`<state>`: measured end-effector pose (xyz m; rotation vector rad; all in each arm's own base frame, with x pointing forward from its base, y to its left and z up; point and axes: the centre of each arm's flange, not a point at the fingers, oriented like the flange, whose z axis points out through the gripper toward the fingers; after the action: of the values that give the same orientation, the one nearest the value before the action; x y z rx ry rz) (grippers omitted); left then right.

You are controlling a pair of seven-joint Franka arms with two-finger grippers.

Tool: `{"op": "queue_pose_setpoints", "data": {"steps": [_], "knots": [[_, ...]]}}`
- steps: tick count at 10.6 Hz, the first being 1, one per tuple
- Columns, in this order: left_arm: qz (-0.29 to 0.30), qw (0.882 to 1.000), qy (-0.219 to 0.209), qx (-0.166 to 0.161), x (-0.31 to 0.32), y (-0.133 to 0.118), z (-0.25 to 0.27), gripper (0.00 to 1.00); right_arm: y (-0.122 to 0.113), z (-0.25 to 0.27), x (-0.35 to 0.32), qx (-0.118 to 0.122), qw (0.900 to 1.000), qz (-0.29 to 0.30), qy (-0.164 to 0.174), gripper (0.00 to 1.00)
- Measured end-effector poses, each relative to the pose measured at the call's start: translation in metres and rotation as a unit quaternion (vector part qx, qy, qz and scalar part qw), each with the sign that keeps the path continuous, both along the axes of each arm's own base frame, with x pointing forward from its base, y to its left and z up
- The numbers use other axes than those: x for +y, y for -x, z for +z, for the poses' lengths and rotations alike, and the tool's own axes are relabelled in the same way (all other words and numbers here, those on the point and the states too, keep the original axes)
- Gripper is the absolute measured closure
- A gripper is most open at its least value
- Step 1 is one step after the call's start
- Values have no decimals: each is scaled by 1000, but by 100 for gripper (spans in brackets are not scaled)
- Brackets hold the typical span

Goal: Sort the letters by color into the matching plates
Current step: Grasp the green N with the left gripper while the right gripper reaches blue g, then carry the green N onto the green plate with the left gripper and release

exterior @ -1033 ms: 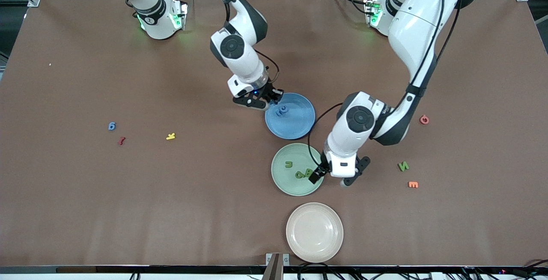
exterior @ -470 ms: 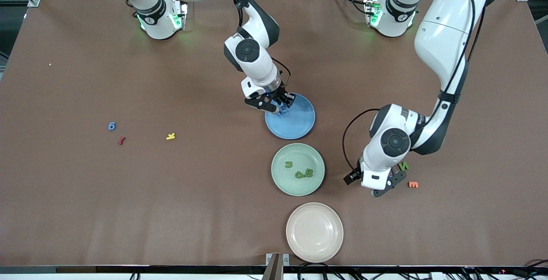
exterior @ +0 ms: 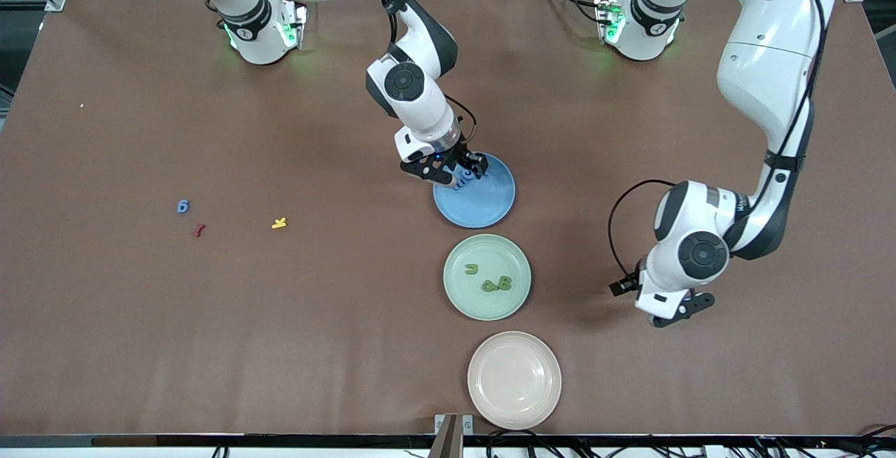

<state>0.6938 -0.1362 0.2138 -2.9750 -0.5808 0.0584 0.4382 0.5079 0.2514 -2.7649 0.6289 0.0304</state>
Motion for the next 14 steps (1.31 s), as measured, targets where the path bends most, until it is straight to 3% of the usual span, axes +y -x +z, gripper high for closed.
{"op": "queue_pose_setpoints", "data": {"steps": [1,3,5,7,10,13,14], "knots": [[6,1000,-1,1,13,-2,0,0,-9,6,-8,3,1000,2,8,28],[20,1000,-2,4,37,-4,-2,0,-42,38,-55,39,997,49,43,29],[22,1000,0,8,50,1,-8,0,-83,82,-145,66,991,104,53,29],[22,1000,6,-1,55,12,-15,0,-102,100,-247,70,985,152,50,29],[23,1000,11,-8,62,24,-25,0,-96,72,-379,81,975,199,62,30],[14,1000,16,-12,63,36,-40,0,-83,58,-444,96,963,221,123,31],[11,1000,17,-11,67,39,-43,0,-80,56,-467,96,960,229,126,31]]}}
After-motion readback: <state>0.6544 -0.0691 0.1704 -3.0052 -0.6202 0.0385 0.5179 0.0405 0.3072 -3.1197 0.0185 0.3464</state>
